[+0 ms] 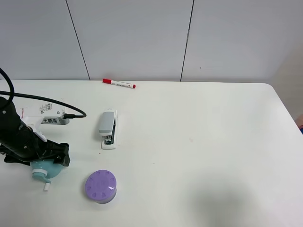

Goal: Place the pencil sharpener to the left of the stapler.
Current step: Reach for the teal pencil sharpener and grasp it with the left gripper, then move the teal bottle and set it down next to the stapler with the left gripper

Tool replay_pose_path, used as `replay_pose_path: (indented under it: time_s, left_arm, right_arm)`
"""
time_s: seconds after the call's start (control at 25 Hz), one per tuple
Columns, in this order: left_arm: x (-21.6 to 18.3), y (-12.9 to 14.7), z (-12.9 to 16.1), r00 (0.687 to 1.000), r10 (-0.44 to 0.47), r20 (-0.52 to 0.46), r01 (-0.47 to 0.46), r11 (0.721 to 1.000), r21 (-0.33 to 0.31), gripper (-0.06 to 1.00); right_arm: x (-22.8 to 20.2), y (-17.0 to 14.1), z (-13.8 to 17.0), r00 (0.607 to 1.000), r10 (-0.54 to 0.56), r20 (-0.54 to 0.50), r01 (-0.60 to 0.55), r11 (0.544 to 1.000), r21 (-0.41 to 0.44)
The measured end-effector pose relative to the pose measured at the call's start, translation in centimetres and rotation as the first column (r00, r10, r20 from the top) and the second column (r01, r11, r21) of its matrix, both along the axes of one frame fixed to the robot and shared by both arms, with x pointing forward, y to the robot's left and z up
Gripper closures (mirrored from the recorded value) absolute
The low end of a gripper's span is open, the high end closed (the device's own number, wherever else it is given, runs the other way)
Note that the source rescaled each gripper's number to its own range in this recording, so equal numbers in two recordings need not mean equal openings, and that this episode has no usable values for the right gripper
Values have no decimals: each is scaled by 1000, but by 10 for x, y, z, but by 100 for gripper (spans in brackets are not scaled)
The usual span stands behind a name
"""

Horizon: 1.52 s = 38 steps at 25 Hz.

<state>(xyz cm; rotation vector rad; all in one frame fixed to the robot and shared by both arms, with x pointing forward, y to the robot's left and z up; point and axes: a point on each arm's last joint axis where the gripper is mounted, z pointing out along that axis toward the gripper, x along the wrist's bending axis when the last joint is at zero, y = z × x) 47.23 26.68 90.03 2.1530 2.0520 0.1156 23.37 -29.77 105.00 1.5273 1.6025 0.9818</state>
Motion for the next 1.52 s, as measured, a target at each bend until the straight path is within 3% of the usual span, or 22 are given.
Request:
replay_pose_path:
  time_s: [0.04,0.08,0.12,0.16,0.52,0.8,1.16,1.52]
  left_arm:
    - [0,0,0,1000,0,0,0,1000,0,12]
    - [0,0,0,1000,-1,0,1,1000,1,34]
    - [0,0,0,1000,-2,0,2,1000,1,59]
    - [0,0,0,1000,-5,0,5,1000,4,94]
    - [1,1,2,1000,-21,-16,22,1000,15,92]
    - [19,-3,38,998,-33,-60,33,999,7,92]
    - [55,-8,80,997,-36,71,36,999,-8,92]
    - [84,-19,68,997,-24,69,26,999,-26,92]
  right_arm:
    - [0,0,0,1000,0,0,0,1000,0]
    - [0,0,0,1000,0,0,0,1000,0]
    - [0,0,0,1000,0,0,0,1000,0]
    - [0,0,0,1000,0,0,0,1000,0]
    - [0,0,0,1000,0,0,0,1000,0]
    - [0,0,0,1000,0,0,0,1000,0]
    - [0,0,0,1000,0,0,0,1000,0]
    - [0,0,0,1000,0,0,0,1000,0]
